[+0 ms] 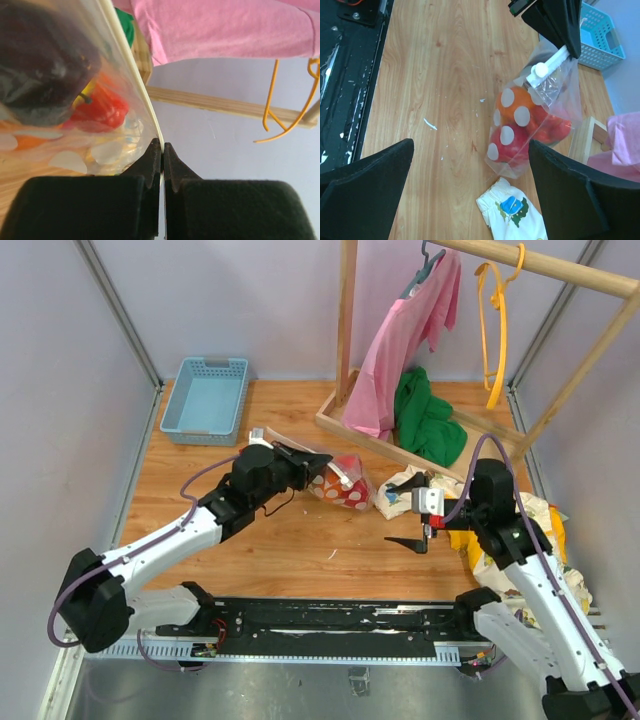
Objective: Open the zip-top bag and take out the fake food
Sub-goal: Pick up the zipper food storage bag at the center of the board.
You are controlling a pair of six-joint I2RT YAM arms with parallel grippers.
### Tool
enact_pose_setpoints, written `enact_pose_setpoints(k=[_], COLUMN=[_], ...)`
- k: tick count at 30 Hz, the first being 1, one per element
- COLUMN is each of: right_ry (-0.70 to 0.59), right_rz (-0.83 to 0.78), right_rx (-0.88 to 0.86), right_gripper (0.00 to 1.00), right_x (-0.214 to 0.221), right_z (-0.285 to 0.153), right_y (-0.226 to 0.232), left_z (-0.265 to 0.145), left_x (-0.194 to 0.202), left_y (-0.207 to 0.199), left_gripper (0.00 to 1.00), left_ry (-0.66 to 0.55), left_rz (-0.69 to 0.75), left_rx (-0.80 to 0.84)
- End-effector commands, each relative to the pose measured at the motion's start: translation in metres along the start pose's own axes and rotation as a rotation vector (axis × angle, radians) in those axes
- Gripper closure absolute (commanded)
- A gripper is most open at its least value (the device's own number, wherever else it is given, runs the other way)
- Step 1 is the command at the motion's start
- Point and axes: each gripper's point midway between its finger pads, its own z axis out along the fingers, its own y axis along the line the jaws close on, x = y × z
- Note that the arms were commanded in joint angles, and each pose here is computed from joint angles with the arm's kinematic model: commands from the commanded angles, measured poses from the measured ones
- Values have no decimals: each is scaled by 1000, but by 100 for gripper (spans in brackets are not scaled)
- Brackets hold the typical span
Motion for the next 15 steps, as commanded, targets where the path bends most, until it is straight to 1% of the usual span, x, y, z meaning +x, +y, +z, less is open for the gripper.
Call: enact_pose_setpoints(k=[1, 5, 10, 15], right_ry=[-32, -39, -23, -90], right_rz=[46, 26, -24, 10], right_rx=[158, 275, 339, 365], right_gripper=[1, 1, 1, 1], right_x=[-11, -8, 9, 6], right_z=[12, 21, 32, 45], right_y=[-23, -40, -61, -77], left_z=[8, 11, 11, 9], left_x=[-2, 8, 18, 24], left_y=[1, -6, -19, -23], left_gripper=[100, 100, 100, 100], left_ry=[-37, -9, 22, 40], left_rz=[-72, -92, -106, -125], left_rx=[-67, -59, -36, -29])
